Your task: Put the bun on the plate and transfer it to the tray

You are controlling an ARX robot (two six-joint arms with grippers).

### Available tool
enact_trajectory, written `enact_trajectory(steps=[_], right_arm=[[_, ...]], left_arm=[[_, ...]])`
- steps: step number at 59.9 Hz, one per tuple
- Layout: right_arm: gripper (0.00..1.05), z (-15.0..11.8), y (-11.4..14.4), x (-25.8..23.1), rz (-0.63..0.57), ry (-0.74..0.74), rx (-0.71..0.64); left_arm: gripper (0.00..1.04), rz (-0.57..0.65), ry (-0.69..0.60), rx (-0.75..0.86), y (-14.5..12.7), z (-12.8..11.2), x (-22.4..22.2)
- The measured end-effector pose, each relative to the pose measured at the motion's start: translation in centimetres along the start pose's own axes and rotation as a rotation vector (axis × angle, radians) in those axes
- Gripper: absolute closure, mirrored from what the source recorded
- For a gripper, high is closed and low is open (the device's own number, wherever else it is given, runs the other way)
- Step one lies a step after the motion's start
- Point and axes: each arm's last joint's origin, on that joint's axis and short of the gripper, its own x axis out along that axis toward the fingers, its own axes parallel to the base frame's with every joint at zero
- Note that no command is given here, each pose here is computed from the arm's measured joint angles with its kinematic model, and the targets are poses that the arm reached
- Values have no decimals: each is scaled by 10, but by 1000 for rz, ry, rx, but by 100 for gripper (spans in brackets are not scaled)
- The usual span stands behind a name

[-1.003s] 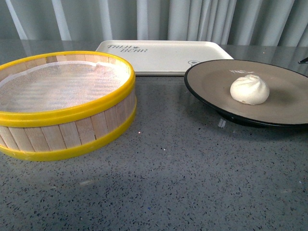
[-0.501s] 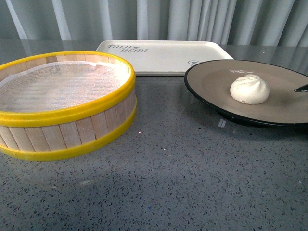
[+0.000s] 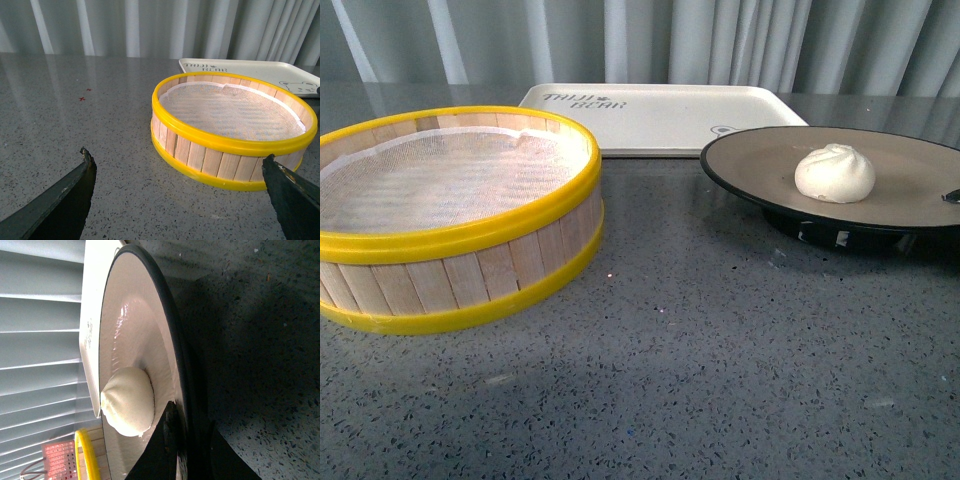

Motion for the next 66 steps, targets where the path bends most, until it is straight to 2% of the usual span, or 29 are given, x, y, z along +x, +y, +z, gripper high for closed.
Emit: enact_trajectory(steps=[9,22,27,41,53,66], right_arm=[[102,-3,-2,-4,67,-33,-25],[102,-2,14,-13,266,-100,-44],[102,-1,17,-13,303,-111,-35],[102,17,26,10,281,-116,19],[102,46,60,40,279,-138,44],[102,66,95,87,201,-125,36]], left_arm=[[7,0,0,0,0,0,0],[7,0,0,0,0,0,0],[7,0,0,0,0,0,0],[7,0,0,0,0,0,0],[7,0,0,0,0,0,0],[7,0,0,0,0,0,0]])
